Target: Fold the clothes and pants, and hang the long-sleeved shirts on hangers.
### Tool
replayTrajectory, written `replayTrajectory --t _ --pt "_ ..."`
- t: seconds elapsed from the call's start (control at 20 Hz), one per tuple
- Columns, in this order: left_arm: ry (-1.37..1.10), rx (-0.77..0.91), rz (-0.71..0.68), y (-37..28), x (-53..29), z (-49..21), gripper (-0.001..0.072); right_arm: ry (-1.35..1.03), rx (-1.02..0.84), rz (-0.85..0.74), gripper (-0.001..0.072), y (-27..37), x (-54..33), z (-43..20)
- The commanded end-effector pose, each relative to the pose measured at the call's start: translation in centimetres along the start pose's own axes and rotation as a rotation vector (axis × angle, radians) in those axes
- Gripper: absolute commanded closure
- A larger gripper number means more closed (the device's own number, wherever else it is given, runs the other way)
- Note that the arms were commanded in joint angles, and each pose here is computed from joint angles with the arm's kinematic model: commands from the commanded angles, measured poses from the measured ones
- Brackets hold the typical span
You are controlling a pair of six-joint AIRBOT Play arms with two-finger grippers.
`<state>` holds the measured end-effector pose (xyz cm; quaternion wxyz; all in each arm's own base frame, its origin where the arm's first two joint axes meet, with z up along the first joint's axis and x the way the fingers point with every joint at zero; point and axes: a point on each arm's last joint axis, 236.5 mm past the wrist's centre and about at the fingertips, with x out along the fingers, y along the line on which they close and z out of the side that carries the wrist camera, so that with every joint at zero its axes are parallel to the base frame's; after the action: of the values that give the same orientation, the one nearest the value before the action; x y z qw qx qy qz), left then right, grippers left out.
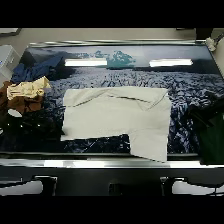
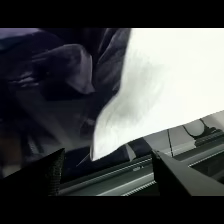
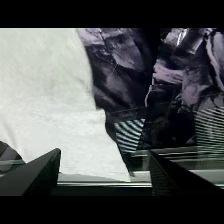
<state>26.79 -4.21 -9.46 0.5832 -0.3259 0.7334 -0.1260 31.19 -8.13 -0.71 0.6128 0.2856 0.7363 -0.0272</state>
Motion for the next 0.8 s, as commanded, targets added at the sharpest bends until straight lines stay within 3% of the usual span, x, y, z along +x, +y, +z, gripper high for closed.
replayTrajectory --t 0.0,0.1,0.15,0.2,0.3,0.5,0.75 --pt "-0.017 0.004 -0.033 -0.2 2.0 0.5 0.0132 0.010 -0.012 0.035 0.0103 0.8 0.1 -0.5" --pt "-0.011 0.010 -0.045 -1.0 2.8 0.7 0.0136 0.009 -0.014 0.044 0.0103 1.0 0.0 -0.6" --pt "-0.009 0.015 -0.048 -1.3 3.1 0.7 0.0221 0.010 -0.014 0.045 0.0104 1.1 0.0 -0.6" --pt "-0.012 0.024 -0.042 -1.5 3.4 0.8 0.0349 0.010 -0.015 0.045 0.0104 1.1 0.0 -0.7" --pt "-0.011 0.033 -0.043 -1.9 3.6 0.8 0.0684 0.012 -0.014 0.039 0.0105 0.9 0.0 -0.7" --pt "-0.025 0.067 -0.043 -2.3 3.0 0.7 0.0687 0.009 0.016 0.026 0.0107 -0.2 2.4 -0.5" --pt "-0.060 0.090 -0.041 -3.0 2.0 0.8 0.0686 -0.044 0.055 0.193 0.0110 1.5 9.1 0.1"
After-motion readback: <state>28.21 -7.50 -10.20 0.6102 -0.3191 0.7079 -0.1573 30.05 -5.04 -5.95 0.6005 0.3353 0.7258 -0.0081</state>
